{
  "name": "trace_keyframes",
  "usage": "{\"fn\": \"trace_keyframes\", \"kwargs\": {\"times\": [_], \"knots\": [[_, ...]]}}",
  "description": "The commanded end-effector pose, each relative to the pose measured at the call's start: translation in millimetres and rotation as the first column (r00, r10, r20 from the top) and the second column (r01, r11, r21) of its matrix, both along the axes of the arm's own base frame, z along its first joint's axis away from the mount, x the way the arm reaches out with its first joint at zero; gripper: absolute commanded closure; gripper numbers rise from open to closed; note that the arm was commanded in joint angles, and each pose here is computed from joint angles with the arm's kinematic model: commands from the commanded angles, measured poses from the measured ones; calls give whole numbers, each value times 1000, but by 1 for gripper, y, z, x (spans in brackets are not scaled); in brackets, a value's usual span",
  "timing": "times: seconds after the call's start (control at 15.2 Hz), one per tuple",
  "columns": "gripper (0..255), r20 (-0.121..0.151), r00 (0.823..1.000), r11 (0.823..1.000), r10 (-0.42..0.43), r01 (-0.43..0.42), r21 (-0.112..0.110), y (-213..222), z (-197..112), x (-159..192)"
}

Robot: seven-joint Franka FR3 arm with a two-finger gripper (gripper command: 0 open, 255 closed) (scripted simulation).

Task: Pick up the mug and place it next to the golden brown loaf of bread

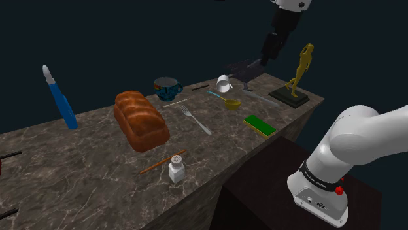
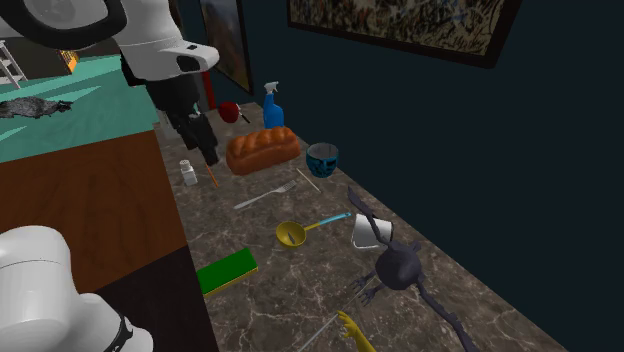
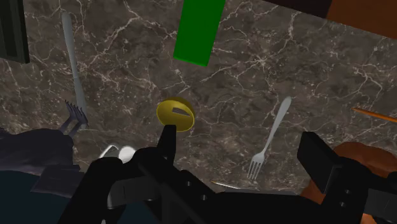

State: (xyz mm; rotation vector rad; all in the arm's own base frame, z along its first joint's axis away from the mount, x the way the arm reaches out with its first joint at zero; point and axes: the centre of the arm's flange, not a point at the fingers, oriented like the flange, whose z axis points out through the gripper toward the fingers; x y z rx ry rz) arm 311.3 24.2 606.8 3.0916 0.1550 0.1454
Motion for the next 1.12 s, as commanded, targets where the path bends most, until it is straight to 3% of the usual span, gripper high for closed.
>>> {"fn": "trace_keyframes", "kwargs": {"times": [0.0,1.06], "knots": [[0,0,1000,1000,0,0,0,0,0,0],[0,77,987,988,-143,138,71,-115,-130,117]]}}
